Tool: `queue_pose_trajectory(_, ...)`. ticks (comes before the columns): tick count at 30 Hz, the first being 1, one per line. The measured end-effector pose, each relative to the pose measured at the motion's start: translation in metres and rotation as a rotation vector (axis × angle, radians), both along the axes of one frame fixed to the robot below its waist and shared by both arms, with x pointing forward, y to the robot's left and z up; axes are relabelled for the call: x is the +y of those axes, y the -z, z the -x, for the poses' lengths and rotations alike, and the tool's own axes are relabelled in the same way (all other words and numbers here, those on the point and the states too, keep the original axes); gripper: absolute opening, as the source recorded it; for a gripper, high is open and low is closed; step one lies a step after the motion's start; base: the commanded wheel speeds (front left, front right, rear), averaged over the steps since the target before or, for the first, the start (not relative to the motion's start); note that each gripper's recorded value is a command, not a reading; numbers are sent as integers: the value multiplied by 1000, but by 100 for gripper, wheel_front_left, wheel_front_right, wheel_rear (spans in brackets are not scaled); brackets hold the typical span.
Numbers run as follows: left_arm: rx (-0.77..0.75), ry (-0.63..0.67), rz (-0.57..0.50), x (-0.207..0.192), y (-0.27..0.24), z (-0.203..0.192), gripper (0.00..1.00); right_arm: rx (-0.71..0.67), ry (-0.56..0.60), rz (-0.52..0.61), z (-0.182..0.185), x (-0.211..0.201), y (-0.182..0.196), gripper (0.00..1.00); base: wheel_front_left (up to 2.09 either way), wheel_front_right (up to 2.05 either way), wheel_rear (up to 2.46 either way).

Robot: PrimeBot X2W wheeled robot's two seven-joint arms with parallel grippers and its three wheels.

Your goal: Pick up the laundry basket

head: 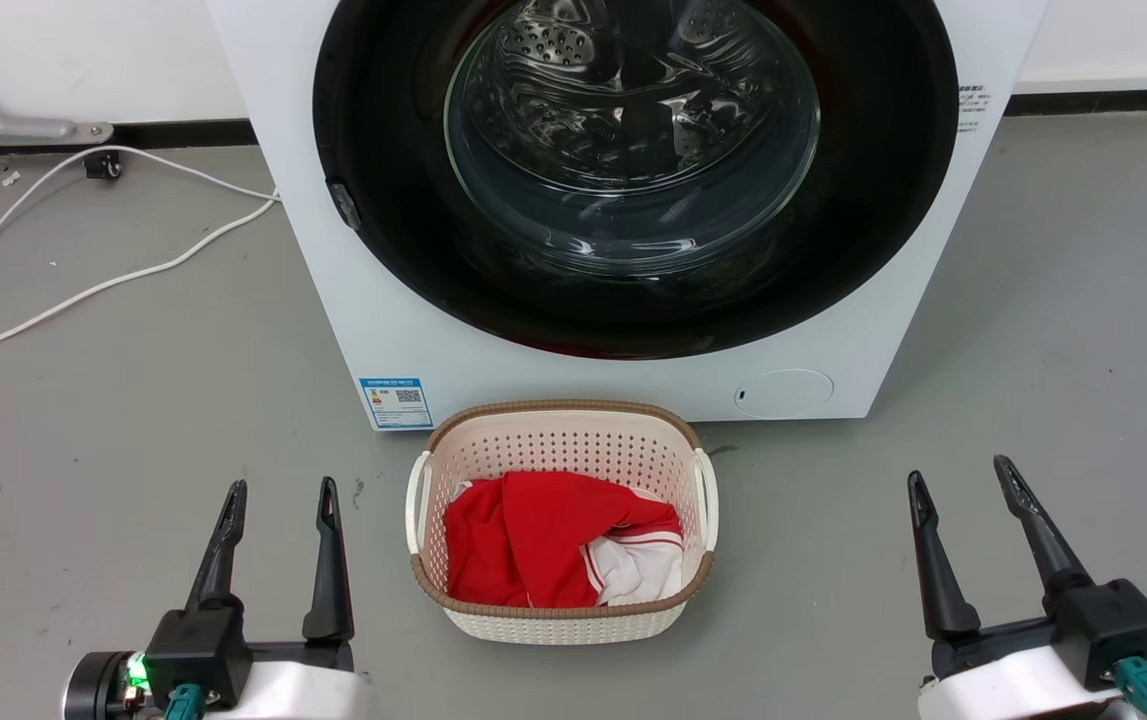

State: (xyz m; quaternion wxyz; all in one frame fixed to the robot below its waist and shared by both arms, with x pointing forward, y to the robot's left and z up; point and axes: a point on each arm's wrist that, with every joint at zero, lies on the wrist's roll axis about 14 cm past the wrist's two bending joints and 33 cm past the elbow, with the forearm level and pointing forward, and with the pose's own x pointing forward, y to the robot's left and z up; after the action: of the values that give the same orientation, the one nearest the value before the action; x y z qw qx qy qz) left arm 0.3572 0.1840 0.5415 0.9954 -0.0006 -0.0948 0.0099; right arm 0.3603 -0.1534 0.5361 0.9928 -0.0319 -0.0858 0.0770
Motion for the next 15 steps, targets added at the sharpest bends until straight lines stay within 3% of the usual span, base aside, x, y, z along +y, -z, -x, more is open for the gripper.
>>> queue_pose_trajectory(15,-5,-10,-30,1,0,2,100,-6,-4,22,1,1,0,100,0,0,0)
